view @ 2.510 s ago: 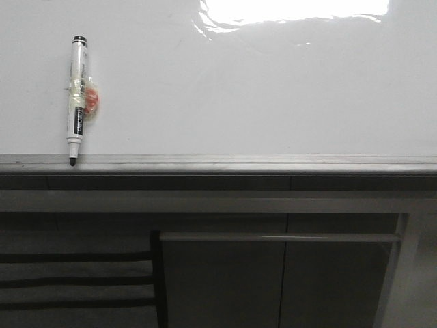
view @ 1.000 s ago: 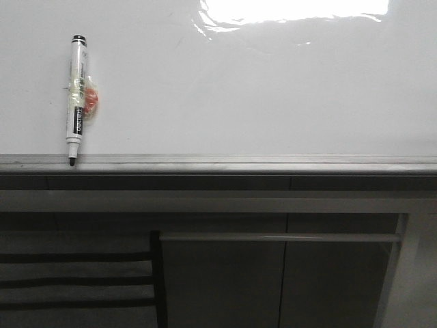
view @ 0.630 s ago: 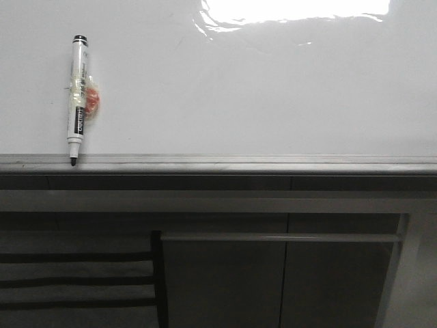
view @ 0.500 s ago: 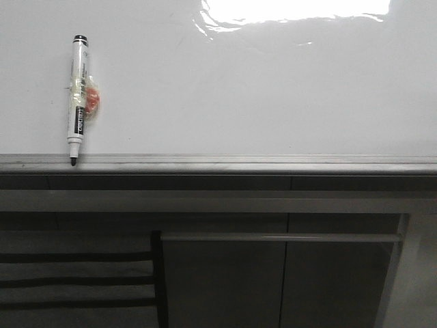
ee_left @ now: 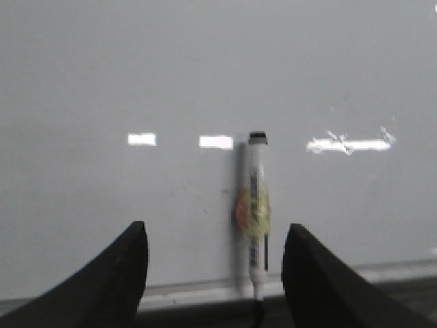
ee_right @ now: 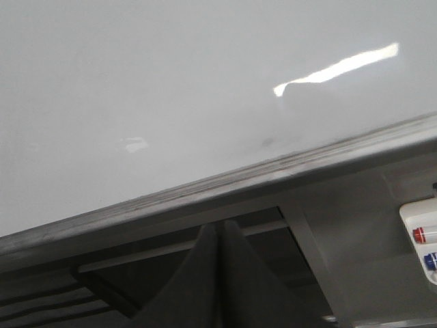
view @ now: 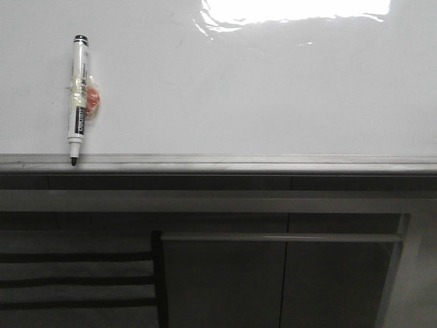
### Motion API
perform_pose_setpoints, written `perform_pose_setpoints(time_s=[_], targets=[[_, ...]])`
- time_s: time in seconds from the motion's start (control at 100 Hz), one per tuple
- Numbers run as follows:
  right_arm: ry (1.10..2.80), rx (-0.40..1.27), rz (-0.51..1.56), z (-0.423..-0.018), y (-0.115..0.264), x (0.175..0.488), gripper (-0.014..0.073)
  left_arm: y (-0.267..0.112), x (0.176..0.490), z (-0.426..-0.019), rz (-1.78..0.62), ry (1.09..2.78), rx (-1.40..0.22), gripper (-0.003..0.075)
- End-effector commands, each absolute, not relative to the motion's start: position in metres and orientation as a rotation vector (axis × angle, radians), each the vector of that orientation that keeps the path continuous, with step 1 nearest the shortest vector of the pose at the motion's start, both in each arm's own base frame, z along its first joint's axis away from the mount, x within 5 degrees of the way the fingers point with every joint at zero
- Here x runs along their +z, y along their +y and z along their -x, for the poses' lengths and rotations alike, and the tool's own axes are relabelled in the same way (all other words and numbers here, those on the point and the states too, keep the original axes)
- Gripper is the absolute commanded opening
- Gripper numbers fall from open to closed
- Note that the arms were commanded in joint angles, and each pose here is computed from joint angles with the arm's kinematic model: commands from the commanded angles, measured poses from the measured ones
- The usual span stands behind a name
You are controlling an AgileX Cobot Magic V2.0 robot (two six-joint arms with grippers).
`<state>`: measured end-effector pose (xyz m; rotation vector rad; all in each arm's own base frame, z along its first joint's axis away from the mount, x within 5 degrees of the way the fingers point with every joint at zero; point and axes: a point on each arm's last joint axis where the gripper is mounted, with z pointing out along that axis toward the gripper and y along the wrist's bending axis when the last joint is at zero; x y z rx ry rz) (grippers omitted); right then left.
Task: Write number 0 on whiteboard
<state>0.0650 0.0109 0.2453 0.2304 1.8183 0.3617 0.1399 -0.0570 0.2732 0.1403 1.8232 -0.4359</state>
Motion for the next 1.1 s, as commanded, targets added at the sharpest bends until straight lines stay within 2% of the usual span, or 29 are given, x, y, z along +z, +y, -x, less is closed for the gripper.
perform_pose_setpoints(time_s=[0.0, 0.17, 0.39, 0.58, 0.79, 0.96, 1.09], targets=[[1.729, 0.351, -0.189, -0.067, 0.011, 0.265, -0.0069, -0.073, 0.278, -0.153, -0.175, 1.781, -0.488, 0.0386], [1.717, 0.367, -0.148, -0.066, 0.013, 0.271, -0.0069, -0.098, 0.253, -0.177, -0.191, 1.828, -0.508, 0.0387], [1.719, 0.389, -0.106, -0.065, 0.015, 0.271, -0.0069, -0.109, 0.223, -0.197, -0.112, 1.922, -0.488, 0.0387], [1.702, 0.380, -0.089, -0.066, 0.015, 0.273, -0.0069, -0.114, 0.222, -0.205, -0.101, 1.842, -0.484, 0.0387], [1.704, 0.379, -0.086, -0.065, 0.015, 0.273, -0.0069, -0.135, 0.217, -0.201, -0.222, 1.794, -0.520, 0.0387], [1.708, 0.379, -0.086, -0.065, 0.016, 0.272, -0.0069, -0.136, 0.205, -0.209, -0.142, 1.815, -0.498, 0.0387], [1.709, 0.379, -0.086, -0.065, 0.016, 0.272, -0.0069, -0.137, 0.206, -0.214, -0.123, 1.754, -0.489, 0.0387]])
